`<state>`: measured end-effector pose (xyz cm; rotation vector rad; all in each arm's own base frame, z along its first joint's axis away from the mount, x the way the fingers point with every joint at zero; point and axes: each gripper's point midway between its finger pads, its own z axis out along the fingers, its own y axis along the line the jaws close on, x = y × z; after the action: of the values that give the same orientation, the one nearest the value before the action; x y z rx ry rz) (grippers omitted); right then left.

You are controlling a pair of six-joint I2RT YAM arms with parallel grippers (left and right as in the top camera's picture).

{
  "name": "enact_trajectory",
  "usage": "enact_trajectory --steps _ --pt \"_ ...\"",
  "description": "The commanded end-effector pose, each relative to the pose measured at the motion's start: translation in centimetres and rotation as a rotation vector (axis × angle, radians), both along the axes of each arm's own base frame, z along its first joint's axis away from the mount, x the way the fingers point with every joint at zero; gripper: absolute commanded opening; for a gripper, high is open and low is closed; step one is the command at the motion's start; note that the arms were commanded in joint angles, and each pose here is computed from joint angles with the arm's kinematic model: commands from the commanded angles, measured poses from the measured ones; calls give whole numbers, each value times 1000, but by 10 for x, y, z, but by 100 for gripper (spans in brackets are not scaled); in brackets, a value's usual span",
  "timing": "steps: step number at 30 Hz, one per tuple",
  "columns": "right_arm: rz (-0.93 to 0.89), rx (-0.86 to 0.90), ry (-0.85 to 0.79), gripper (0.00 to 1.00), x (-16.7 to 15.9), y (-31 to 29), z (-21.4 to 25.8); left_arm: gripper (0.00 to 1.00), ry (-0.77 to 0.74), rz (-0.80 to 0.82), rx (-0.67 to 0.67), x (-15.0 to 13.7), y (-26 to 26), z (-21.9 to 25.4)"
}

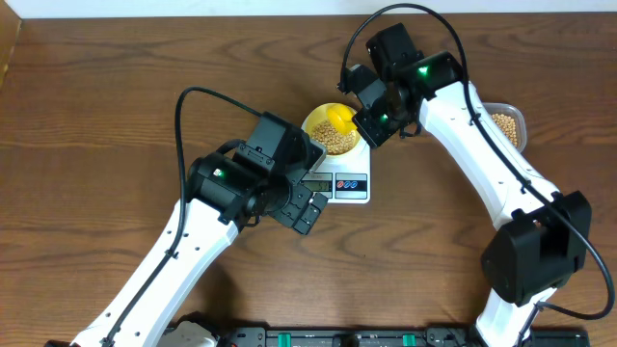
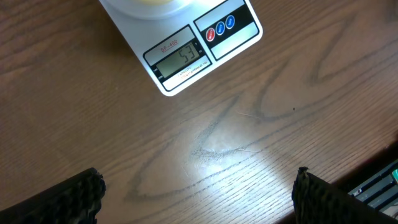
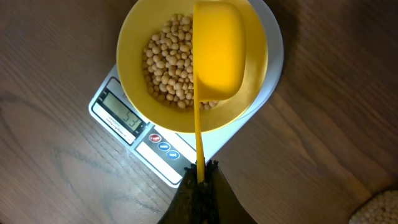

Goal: Scoop item into bowl and weigh 50g on scale
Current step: 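Tilt the scoop with the right gripper to pour soybeans into the bowl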

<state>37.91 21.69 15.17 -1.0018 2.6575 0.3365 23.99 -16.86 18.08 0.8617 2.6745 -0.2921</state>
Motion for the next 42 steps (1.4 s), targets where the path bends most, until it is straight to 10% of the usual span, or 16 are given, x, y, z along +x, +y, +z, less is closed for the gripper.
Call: enact_trajectory --steps 1,42 --pt "27 3 1 1 1 6 -3 98 -18 -2 -7 1 -1 6" --pt "61 12 72 1 -11 17 -21 99 -18 -2 -7 1 -1 6"
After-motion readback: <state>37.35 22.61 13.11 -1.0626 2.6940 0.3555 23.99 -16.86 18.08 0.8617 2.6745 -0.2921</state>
